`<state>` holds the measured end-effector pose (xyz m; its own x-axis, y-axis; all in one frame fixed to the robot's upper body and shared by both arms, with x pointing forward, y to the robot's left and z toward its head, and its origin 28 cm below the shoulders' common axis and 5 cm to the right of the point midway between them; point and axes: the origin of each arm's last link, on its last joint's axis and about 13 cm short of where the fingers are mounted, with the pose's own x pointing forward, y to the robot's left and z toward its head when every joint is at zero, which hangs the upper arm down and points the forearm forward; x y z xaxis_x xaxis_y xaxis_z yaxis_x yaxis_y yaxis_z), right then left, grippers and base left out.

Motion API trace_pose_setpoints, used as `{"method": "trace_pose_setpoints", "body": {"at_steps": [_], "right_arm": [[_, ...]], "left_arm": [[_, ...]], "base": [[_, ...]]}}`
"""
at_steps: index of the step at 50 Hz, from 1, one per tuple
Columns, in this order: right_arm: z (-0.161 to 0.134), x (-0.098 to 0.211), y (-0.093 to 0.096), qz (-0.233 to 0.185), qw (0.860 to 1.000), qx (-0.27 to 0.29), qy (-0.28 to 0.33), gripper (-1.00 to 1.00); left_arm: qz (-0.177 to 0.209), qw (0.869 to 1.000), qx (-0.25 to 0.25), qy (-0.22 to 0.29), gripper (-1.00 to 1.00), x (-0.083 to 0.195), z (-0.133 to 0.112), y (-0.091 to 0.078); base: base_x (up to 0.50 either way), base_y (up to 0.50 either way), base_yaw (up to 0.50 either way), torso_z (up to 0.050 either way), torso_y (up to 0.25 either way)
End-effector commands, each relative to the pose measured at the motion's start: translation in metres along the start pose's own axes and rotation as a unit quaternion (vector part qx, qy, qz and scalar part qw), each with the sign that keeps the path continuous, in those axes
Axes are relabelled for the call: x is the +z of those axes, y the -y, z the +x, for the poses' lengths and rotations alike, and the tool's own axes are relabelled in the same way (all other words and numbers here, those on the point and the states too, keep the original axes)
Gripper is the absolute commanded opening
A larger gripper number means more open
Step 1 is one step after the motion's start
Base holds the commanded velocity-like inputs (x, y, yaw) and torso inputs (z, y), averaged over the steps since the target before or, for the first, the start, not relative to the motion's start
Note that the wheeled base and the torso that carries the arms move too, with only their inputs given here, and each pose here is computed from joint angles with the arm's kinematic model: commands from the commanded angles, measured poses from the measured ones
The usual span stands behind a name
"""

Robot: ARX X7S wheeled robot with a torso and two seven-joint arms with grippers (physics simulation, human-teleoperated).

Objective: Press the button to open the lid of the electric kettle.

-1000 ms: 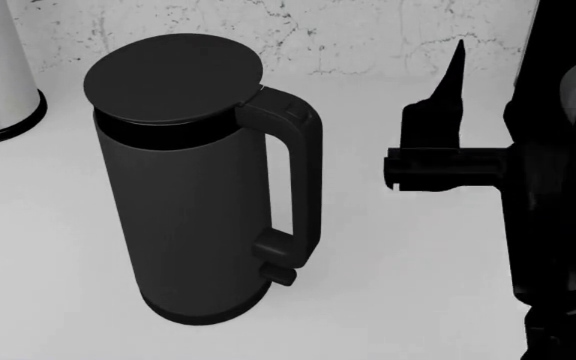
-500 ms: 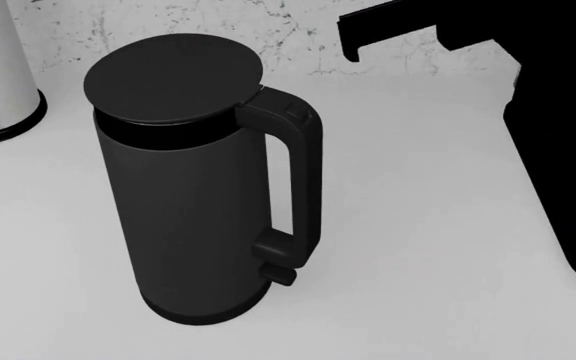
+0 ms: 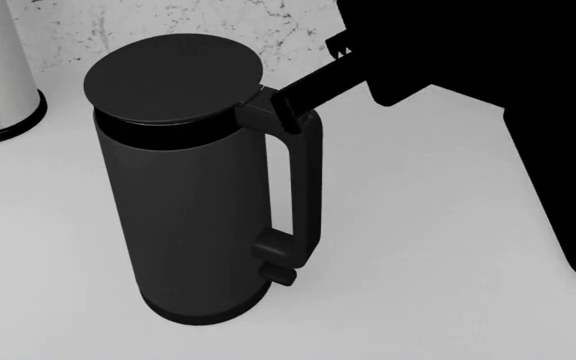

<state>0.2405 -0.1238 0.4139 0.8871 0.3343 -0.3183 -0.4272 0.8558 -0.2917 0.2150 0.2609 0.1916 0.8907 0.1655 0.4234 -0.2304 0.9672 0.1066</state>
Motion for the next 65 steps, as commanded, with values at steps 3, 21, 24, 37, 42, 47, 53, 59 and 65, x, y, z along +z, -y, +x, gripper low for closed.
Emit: {"method": "trace_pose_setpoints", "body": {"at_steps": [3, 21, 24, 37, 42, 47, 53, 59, 65], "right_arm": [[0.012, 0.000, -0.005, -0.027, 0.998, 0.038, -0.029, -1.00], [0.040, 0.004, -0.010, -0.045, 0.995, 0.066, -0.063, -1.00], [0.044, 0.002, -0.011, -0.050, 0.994, 0.072, -0.071, -1.00], [0.053, -0.007, -0.010, -0.057, 0.991, 0.077, -0.088, -1.00], [0.058, -0.007, -0.010, -0.056, 0.991, 0.077, -0.092, -1.00], [0.064, -0.009, -0.010, -0.057, 0.991, 0.081, -0.095, -1.00], [0.065, -0.008, -0.008, -0.054, 0.991, 0.077, -0.095, -1.00], [0.070, -0.013, -0.008, -0.052, 0.991, 0.077, -0.099, -1.00], [0.070, -0.011, -0.014, -0.062, 0.990, 0.085, -0.098, -1.00]], "left_arm": [[0.002, 1.000, -0.004, -0.001, 1.00, 0.001, 0.000, 0.001], [0.006, 1.000, -0.007, -0.003, 1.00, -0.003, 0.001, 0.001], [0.007, 1.000, -0.009, -0.003, 1.00, -0.003, 0.000, 0.002], [0.010, 1.000, -0.008, -0.003, 1.00, -0.003, -0.001, 0.002], [0.010, 1.000, -0.007, -0.005, 1.00, -0.004, 0.000, 0.002], [0.010, 1.000, -0.007, -0.005, 1.00, -0.004, 0.000, 0.001], [0.011, 1.000, -0.007, -0.006, 1.00, -0.004, 0.000, 0.001], [0.012, 1.000, -0.007, -0.005, 1.00, -0.004, 0.000, 0.002], [0.012, 1.000, -0.005, -0.005, 1.00, -0.004, 0.000, 0.000]], "base": [[0.00, 0.00, 0.00, 0.000, 0.000], [0.00, 0.00, 0.00, 0.000, 0.000], [0.00, 0.00, 0.00, 0.000, 0.000], [0.00, 0.00, 0.00, 0.000, 0.000], [0.00, 0.00, 0.00, 0.000, 0.000], [0.00, 0.00, 0.00, 0.000, 0.000], [0.00, 0.00, 0.00, 0.000, 0.000], [0.00, 0.00, 0.00, 0.000, 0.000], [0.00, 0.00, 0.00, 0.000, 0.000]]}}
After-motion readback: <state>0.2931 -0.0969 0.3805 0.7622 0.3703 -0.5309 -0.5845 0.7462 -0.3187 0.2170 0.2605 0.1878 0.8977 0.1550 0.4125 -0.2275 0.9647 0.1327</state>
